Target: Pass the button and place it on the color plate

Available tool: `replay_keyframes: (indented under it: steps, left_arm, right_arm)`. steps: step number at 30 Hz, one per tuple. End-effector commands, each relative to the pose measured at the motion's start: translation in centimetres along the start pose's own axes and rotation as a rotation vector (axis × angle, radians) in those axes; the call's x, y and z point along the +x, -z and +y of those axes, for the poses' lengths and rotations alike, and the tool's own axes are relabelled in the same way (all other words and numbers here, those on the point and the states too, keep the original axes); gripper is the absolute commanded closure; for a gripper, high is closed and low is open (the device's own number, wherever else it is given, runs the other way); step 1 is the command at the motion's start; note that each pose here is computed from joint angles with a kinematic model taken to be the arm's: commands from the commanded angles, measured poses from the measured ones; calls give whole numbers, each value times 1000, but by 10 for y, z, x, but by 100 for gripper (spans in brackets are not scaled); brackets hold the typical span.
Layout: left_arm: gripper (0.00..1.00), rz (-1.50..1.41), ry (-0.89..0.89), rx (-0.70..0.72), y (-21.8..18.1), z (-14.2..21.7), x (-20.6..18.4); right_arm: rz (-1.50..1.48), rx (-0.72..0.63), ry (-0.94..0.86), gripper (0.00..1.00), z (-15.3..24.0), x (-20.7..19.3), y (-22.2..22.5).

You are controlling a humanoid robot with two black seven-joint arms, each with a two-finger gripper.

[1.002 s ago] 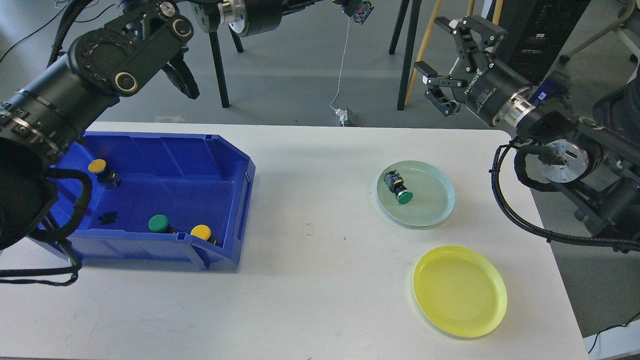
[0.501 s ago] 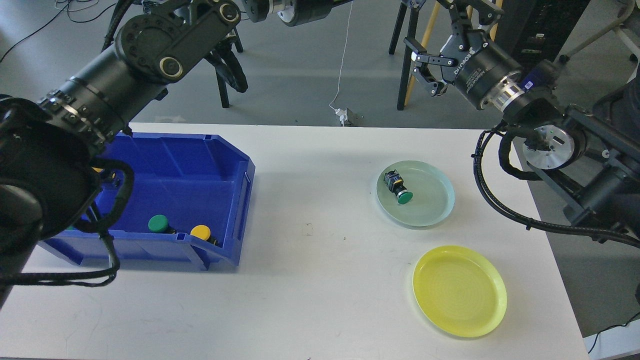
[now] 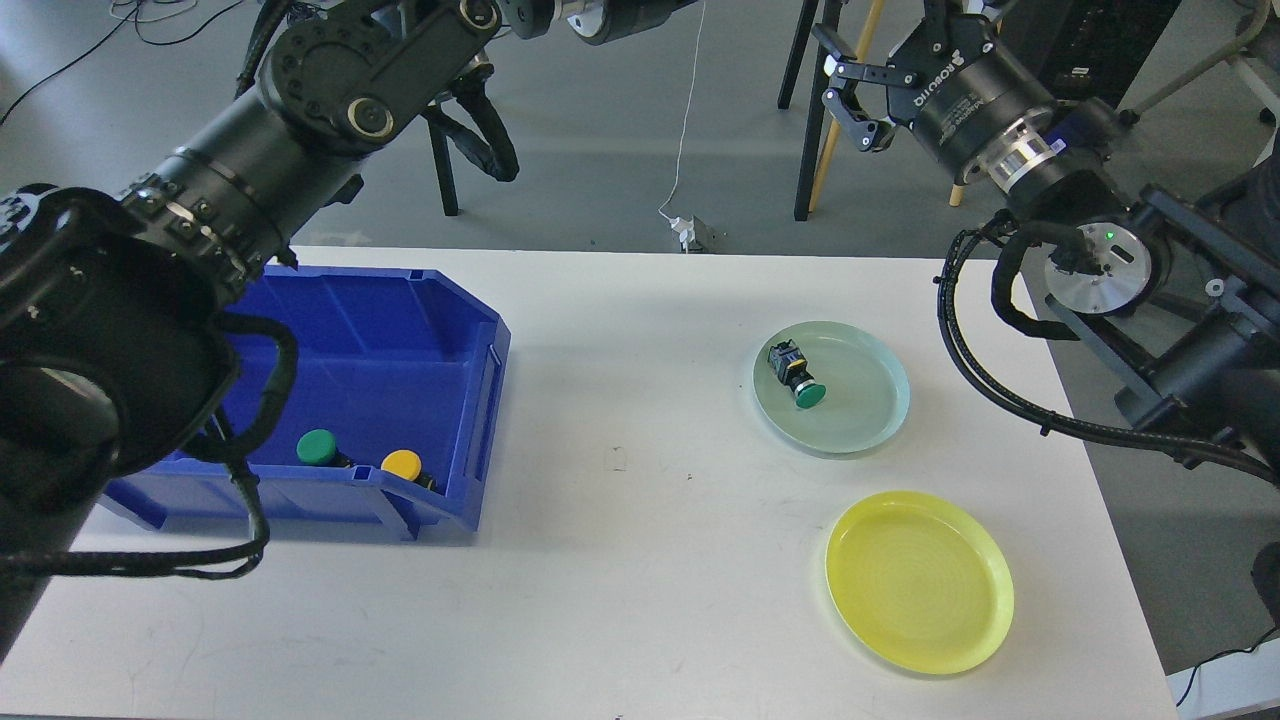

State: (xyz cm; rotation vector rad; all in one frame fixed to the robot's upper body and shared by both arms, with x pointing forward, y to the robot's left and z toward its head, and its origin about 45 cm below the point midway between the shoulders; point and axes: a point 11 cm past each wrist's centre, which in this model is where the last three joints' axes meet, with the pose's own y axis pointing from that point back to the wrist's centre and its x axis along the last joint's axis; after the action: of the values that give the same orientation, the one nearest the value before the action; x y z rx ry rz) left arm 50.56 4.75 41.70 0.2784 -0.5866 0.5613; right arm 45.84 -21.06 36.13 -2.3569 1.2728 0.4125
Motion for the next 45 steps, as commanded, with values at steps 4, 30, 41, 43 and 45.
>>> replay_keyframes:
  steps: [4, 30, 41, 43, 45]
  left_arm:
    - [71, 19, -4, -17, -5, -2, 0]
    - [71, 28, -3, -27, -11, -5, 0]
    - [43, 24, -2, -25, -11, -5, 0]
    - [16, 25, -1, -15, -9, -5, -1]
    - [4, 29, -1, -11, -8, -5, -1]
  right_arm:
    - [-1, 2, -8, 17, -10, -3, -2]
    - [-7, 6, 16, 63, -14, -10, -4]
    - [2, 13, 27, 78, -17, -13, 1]
    - [2, 13, 27, 78, -17, -12, 1]
    - [2, 13, 25, 78, -17, -12, 2]
